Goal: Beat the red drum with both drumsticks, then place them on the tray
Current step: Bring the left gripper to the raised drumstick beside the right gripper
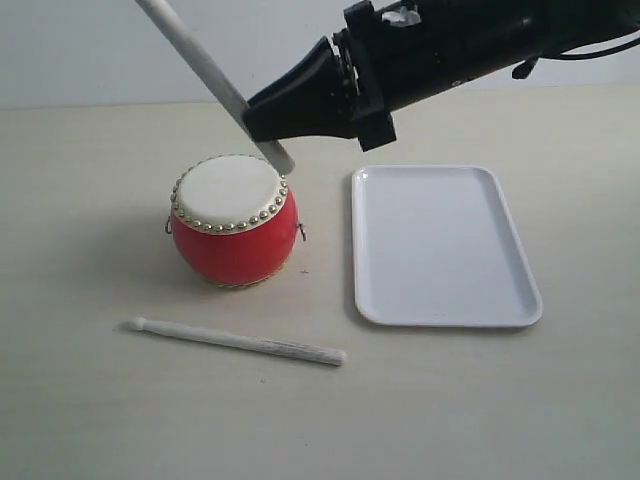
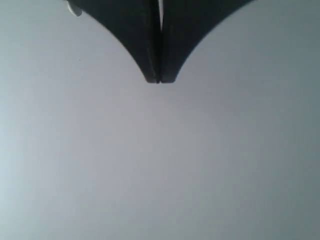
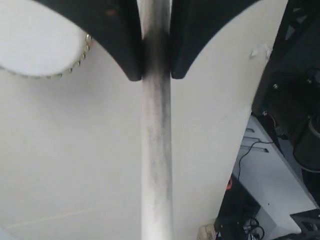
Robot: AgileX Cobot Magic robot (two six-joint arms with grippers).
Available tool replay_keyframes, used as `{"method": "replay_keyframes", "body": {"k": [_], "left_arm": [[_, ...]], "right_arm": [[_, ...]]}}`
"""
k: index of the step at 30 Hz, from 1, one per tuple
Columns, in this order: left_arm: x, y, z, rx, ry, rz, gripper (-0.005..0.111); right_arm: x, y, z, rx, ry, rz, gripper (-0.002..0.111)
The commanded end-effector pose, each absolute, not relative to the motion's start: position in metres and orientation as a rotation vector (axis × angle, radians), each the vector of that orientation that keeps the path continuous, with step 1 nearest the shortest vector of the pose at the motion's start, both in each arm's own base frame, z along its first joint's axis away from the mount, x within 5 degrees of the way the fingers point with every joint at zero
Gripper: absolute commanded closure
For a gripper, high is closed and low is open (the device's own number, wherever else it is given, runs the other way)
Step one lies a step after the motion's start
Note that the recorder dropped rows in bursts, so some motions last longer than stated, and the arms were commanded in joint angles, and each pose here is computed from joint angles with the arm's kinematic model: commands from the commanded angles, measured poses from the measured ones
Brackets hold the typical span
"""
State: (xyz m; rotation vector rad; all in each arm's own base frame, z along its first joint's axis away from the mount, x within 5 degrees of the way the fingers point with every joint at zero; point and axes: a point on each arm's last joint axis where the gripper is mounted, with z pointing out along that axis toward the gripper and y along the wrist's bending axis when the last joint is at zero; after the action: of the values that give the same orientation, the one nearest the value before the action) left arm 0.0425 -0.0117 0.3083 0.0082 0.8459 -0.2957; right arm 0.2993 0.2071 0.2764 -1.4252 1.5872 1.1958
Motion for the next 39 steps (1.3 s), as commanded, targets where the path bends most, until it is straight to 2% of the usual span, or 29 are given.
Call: {"method": "replay_keyframes", "body": {"k": [1,3,5,8,11,13,16,21,24,31,39], "left_arm": [[0.083,-0.015,0.346,0.022,0.95,-0.335,0.107],[0.12,-0.022,0.35,0.072,1.088,-0.395,0.107],[0.157,-0.031,0.342,0.151,1.244,-0.472,0.107],[0.209,-0.051,0.317,0.337,1.432,-0.68,0.107],[0.241,-0.066,0.292,0.496,1.453,-0.9,0.105],[0.261,-0.07,0.278,0.503,1.443,-1.016,0.099],[0.285,-0.07,0.253,0.493,1.519,-1.051,0.084],[0.299,-0.074,0.235,0.565,1.579,-1.068,0.045],[0.298,-0.078,0.236,0.59,1.568,-1.07,0.032],[0.292,-0.098,0.24,0.689,1.505,-1.057,0.031],[0.294,-0.098,0.242,0.647,1.497,-1.063,0.031]], "right_arm": [[0.301,0.208,0.288,-1.348,1.501,1.215,0.108],[0.301,0.208,0.289,-1.338,1.501,1.22,0.108],[0.301,0.208,0.288,-1.342,1.505,1.222,0.108],[0.301,0.208,0.287,-1.324,1.487,1.231,0.108],[0.302,0.208,0.288,-1.296,1.484,1.239,0.108],[0.303,0.208,0.288,-1.298,1.48,1.221,0.108],[0.305,0.208,0.287,-1.288,1.492,1.199,0.108],[0.311,0.208,0.284,-1.248,1.536,1.128,0.108],[0.317,0.209,0.277,-1.211,1.566,1.125,0.108],[0.333,0.215,0.255,-1.046,1.619,1.232,0.108],[0.335,0.218,0.246,-1.011,1.618,1.315,0.108]]}}
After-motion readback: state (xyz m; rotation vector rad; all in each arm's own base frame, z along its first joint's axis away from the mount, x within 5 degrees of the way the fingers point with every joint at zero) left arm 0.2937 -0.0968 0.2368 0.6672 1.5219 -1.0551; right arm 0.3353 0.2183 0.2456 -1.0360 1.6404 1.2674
